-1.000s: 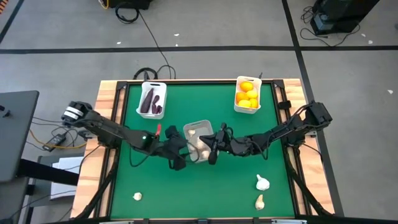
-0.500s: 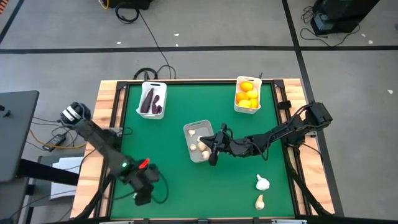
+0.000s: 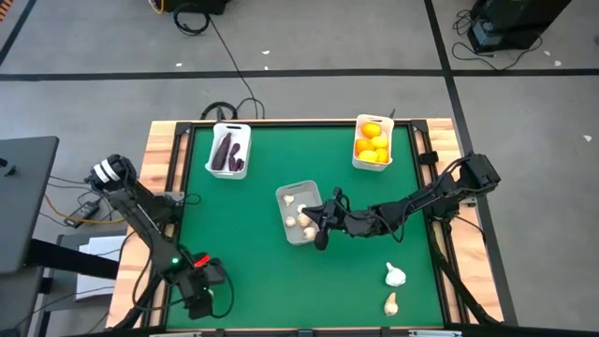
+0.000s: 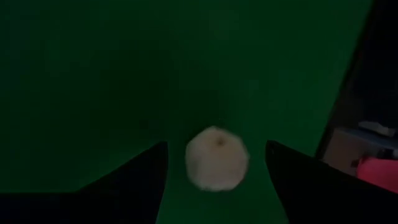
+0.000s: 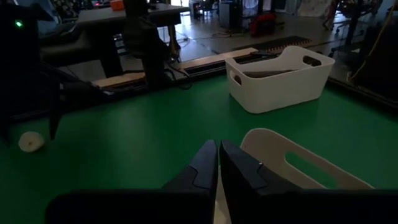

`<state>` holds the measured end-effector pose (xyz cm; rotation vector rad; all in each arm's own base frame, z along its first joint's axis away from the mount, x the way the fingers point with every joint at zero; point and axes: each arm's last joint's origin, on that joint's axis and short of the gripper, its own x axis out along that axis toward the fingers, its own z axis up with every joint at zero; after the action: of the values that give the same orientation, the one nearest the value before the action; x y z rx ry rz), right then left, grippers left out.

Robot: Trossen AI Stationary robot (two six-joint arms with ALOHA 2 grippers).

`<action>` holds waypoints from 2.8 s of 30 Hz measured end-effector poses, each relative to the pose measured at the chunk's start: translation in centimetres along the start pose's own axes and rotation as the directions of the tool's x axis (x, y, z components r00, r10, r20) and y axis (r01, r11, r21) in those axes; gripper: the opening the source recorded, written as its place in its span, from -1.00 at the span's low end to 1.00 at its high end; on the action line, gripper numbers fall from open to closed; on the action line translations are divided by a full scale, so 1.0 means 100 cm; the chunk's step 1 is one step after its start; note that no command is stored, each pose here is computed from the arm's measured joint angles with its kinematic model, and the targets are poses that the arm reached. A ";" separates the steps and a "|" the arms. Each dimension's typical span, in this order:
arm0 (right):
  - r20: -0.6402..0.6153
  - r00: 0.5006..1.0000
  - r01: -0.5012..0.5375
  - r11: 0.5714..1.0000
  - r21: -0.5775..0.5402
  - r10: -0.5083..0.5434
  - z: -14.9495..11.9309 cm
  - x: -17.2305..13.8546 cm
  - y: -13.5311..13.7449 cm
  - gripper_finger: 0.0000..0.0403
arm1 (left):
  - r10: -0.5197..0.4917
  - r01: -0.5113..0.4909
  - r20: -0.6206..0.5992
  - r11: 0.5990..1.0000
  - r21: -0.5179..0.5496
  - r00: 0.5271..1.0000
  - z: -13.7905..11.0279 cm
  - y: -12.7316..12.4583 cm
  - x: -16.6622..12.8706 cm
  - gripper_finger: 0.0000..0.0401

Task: Sort produce into baskets
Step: Put the garlic into the gray bin, then adjust the gray bin

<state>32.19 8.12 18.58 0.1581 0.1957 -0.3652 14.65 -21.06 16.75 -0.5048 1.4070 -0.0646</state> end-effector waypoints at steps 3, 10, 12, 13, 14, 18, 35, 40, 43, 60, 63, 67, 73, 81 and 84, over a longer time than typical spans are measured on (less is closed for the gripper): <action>0.000 1.000 0.002 1.000 0.000 -0.002 0.000 0.000 0.000 -0.84 | 0.010 -0.010 -0.031 1.000 -0.024 0.999 -0.006 0.004 0.004 0.37; -0.004 1.000 -0.001 1.000 -0.002 0.001 0.000 0.000 0.000 -0.84 | 0.001 -0.003 -0.044 0.999 -0.038 0.999 -0.009 0.009 0.009 0.25; -0.005 1.000 -0.006 1.000 -0.002 0.006 0.000 0.000 0.000 -0.84 | -0.002 0.001 -0.043 0.999 -0.033 0.999 -0.009 0.008 0.009 0.15; -0.007 1.000 -0.011 1.000 -0.002 0.011 0.000 0.000 0.000 -0.84 | -0.002 0.001 -0.043 1.000 -0.027 0.999 -0.008 0.009 0.009 0.10; -0.009 1.000 -0.017 1.000 -0.002 0.017 0.000 0.000 0.000 -0.84 | -0.002 0.001 -0.042 1.000 -0.018 0.999 -0.008 0.009 0.009 0.04; -0.012 0.999 -0.029 1.000 -0.002 0.029 0.000 0.000 0.000 -0.84 | 0.005 -0.005 -0.026 1.000 -0.014 1.000 -0.003 0.011 0.008 -0.18; -0.075 0.982 -0.172 0.985 0.007 0.172 -0.004 -0.001 0.004 -0.84 | 0.146 -0.212 0.413 0.970 0.117 0.899 0.097 0.026 -0.026 -0.29; -0.187 0.966 -0.200 0.973 -0.112 0.177 -0.009 -0.008 0.004 -0.84 | 0.151 -0.301 0.560 0.935 0.186 0.814 0.130 0.015 -0.058 -0.29; -0.247 0.957 -0.189 0.973 -0.131 0.153 -0.006 -0.018 0.001 -0.84 | 0.188 -0.385 0.634 0.903 0.189 0.750 0.144 0.014 -0.072 -0.29; -0.302 0.924 -0.227 0.972 0.056 0.233 0.047 -0.096 -0.013 -0.83 | 0.355 -0.541 0.698 0.839 0.055 0.621 0.207 0.070 -0.084 -0.27; -0.359 0.914 -0.187 0.981 0.044 0.190 0.044 -0.107 -0.017 -0.78 | 0.367 -0.555 0.703 0.830 0.048 0.609 0.216 0.076 -0.079 -0.16; -0.457 0.880 -0.123 0.991 0.052 0.133 0.034 -0.119 -0.021 -0.62 | 0.414 -0.574 0.675 0.819 0.017 0.611 0.226 0.090 -0.069 0.12; -0.646 0.763 0.104 0.984 0.141 0.012 0.013 -0.134 -0.032 -0.33 | 0.493 -0.599 0.587 0.800 -0.015 0.643 0.220 0.105 -0.070 0.40; -0.790 0.597 0.312 0.948 0.065 -0.142 0.012 -0.156 -0.054 -0.26 | 0.508 -0.572 0.562 0.817 -0.075 0.652 0.196 0.097 -0.091 0.42; -0.825 0.561 0.299 0.947 0.119 -0.074 0.020 -0.162 -0.053 -0.26 | 0.507 -0.564 0.557 0.822 -0.082 0.658 0.193 0.094 -0.089 0.42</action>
<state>15.75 8.37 23.44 0.5645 1.1149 -0.5159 29.04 -3.88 22.89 0.0146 0.9088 0.4696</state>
